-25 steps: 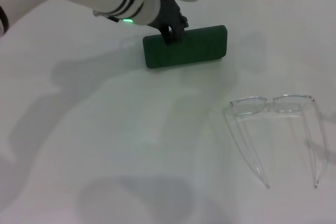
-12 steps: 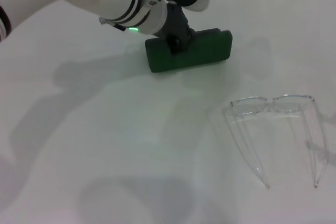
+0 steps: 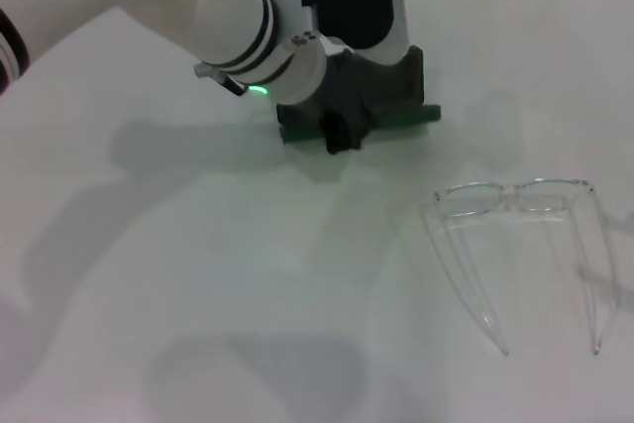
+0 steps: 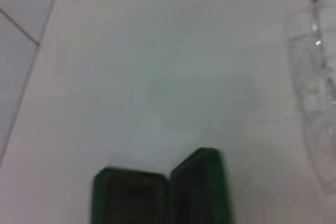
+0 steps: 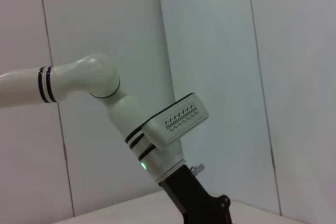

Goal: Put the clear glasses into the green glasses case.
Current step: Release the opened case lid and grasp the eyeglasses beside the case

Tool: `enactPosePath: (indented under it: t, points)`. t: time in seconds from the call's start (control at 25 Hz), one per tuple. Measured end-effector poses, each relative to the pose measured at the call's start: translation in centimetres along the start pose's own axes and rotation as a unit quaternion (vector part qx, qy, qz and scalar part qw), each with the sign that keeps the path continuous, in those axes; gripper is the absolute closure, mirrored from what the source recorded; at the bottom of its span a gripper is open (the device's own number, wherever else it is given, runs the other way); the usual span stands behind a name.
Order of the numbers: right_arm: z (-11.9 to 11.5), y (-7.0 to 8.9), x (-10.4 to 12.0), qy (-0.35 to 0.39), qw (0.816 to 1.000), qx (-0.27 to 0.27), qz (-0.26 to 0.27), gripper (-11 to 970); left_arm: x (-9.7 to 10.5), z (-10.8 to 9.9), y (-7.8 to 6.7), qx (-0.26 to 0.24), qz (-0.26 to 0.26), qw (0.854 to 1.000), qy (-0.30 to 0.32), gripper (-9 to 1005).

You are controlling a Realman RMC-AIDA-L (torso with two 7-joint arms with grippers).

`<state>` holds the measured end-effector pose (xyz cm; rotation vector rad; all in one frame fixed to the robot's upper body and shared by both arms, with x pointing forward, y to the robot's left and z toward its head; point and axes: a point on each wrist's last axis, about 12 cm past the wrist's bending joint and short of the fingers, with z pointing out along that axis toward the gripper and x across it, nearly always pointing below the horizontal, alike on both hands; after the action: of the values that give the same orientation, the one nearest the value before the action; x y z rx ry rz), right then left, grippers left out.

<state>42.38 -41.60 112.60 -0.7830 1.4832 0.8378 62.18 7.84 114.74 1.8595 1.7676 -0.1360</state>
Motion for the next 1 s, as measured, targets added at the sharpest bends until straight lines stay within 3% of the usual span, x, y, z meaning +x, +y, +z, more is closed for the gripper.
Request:
enactPosePath:
  t: [0.36,0.68,0.76,1.0]
  points:
    - [0.0,-0.1,0.0,0.0,1.0,0.001,-0.004,200,-0.3,0.0,-0.9,0.025,0.003,1.0,-0.004,959]
    - [0.0,0.0,0.0,0.0,1.0,0.003,-0.004,200,-1.5,-1.6,0.2,-0.032,0.016,0.999,-0.035,960]
    - [-0.1,0.0,0.0,0.001,1.0,0.003,-0.004,201,-0.7,-1.1,0.8,-0.059,0.007,0.998,-0.03,960]
    - [-0.2,0.0,0.1,0.0,1.0,0.004,-0.004,201,0.6,0.1,1.0,-0.066,-0.001,0.998,-0.011,959]
